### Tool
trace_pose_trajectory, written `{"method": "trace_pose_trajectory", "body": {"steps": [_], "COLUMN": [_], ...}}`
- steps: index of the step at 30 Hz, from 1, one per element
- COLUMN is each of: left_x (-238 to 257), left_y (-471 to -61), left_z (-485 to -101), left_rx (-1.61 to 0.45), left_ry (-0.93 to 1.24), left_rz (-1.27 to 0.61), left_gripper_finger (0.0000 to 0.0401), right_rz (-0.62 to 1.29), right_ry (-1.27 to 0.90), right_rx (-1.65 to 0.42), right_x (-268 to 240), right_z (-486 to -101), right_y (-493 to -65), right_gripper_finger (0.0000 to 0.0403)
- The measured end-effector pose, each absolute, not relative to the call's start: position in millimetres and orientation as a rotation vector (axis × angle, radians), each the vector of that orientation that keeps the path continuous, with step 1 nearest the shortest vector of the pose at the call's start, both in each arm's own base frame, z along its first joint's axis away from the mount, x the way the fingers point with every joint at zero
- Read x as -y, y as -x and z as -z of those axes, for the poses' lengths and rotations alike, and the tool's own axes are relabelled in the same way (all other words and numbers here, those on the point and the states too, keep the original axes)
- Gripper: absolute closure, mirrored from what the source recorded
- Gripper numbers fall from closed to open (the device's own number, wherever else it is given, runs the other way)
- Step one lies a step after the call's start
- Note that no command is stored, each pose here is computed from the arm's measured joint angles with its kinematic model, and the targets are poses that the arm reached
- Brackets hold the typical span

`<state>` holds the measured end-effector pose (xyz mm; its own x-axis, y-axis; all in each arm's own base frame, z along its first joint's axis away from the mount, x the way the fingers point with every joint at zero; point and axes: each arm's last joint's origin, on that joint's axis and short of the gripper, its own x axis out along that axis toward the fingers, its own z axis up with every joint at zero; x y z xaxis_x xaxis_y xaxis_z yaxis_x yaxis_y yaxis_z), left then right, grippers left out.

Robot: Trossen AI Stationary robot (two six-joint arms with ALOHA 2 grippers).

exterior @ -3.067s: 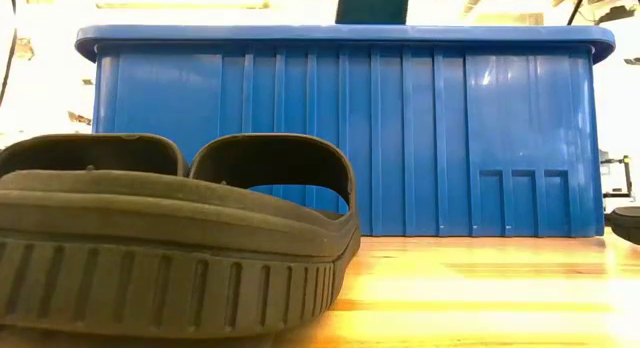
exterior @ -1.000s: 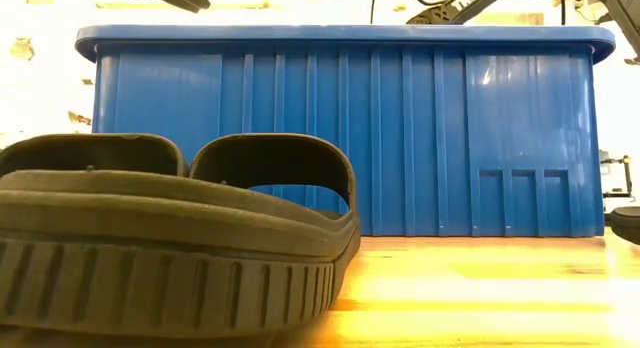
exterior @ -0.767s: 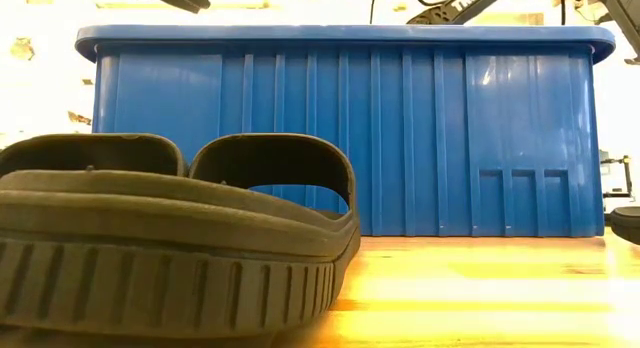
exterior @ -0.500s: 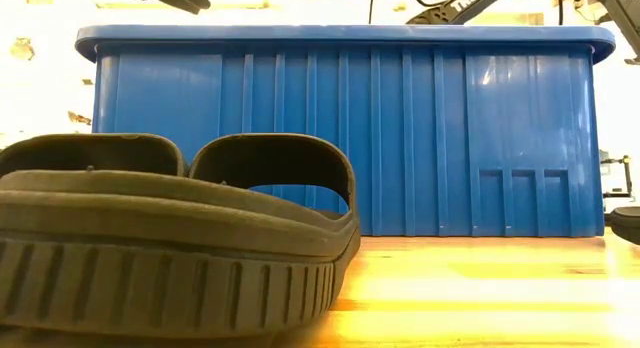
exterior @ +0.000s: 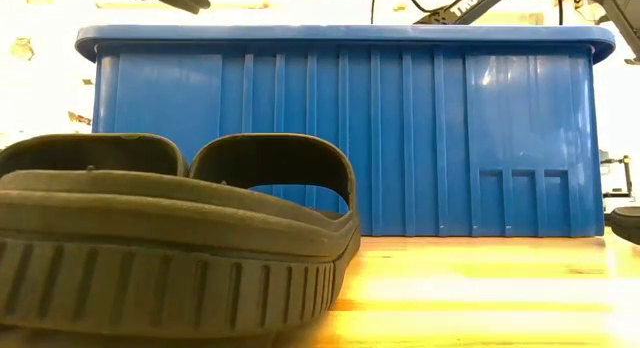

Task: Pick and place slides into bin
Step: Put the green slide into the blue bin, then put the black slide into the blue bin

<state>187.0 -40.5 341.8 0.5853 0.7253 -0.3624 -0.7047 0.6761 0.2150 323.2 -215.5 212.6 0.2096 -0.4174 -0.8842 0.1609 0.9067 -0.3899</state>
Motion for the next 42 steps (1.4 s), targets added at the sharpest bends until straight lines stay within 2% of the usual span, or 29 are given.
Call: {"method": "trace_pose_trajectory", "body": {"steps": [5, 14, 27, 35, 42], "left_x": [40.5, 40.5, 41.0, 41.0, 42.4], "left_y": [-187.0, -187.0, -187.3, -187.3, -188.0], "left_z": [-341.8, -341.8, -341.3, -341.3, -339.9], "left_rx": [-0.445, -0.445, -0.455, -0.455, -0.499], "left_ry": [-0.05, -0.05, -0.032, -0.032, -0.019], "left_rz": [-0.834, -0.834, -0.816, -0.816, -0.752], "left_gripper_finger": [0.023, 0.023, 0.023, 0.023, 0.023], "right_rz": [0.394, 0.3, 0.22, 0.185, 0.181], "right_ry": [0.211, 0.113, 0.058, 0.033, 0.016], "right_rx": [-1.317, -1.324, -1.308, -1.384, -1.389], "right_x": [217.6, 220.7, 214.1, 207.3, 194.0], "right_z": [-212.0, -209.7, -208.7, -206.7, -220.4], "right_y": [-319.4, -310.6, -312.1, -307.1, -303.9], "right_gripper_finger": [0.0388, 0.0334, 0.0233, 0.017, 0.0154]}}
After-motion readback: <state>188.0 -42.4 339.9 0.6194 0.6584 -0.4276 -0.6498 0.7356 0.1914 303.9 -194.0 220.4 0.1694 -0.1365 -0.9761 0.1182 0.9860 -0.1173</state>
